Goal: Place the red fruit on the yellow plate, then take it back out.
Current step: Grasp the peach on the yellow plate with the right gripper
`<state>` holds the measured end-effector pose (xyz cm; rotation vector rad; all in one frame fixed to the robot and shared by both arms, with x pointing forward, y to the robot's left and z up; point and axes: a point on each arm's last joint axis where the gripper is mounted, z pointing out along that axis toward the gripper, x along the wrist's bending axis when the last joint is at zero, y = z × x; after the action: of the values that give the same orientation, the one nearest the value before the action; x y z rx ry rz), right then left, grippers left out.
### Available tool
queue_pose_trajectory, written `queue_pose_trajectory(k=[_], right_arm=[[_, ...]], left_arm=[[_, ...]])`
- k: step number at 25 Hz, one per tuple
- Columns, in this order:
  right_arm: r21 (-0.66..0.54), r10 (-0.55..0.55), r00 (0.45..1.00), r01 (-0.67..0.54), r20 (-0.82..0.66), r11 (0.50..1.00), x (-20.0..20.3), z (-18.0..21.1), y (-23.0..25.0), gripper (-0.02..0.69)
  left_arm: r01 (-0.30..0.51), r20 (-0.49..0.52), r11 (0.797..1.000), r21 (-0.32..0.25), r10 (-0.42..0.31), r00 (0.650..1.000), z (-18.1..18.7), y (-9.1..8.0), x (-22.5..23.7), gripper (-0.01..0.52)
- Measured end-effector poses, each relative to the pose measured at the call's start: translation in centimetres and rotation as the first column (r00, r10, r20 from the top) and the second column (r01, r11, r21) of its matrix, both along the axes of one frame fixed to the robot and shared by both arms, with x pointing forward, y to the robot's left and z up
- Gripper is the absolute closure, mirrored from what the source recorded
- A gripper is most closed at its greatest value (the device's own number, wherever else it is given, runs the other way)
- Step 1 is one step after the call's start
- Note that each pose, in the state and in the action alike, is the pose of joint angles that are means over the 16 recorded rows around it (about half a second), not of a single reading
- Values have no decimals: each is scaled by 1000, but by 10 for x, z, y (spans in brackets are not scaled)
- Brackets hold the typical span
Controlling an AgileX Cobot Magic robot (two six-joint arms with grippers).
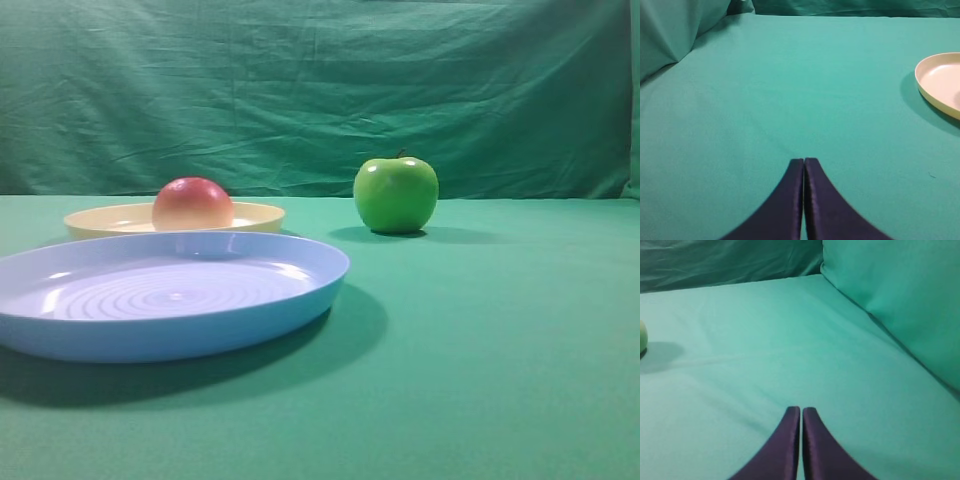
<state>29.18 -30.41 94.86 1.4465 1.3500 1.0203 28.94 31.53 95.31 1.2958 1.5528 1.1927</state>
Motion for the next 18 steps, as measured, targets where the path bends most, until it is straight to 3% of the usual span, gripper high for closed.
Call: queue_pose_trajectory(k=[13,18], right_arm=[[26,14,999,-15,39,1000,1,5,2,665],[43,53,995,-57,85,997,5,30,4,665]], left_arm=[[0,0,1000,0,0,1000,0,0,0,514],[0,0,1000,0,0,1000,0,0,0,514]])
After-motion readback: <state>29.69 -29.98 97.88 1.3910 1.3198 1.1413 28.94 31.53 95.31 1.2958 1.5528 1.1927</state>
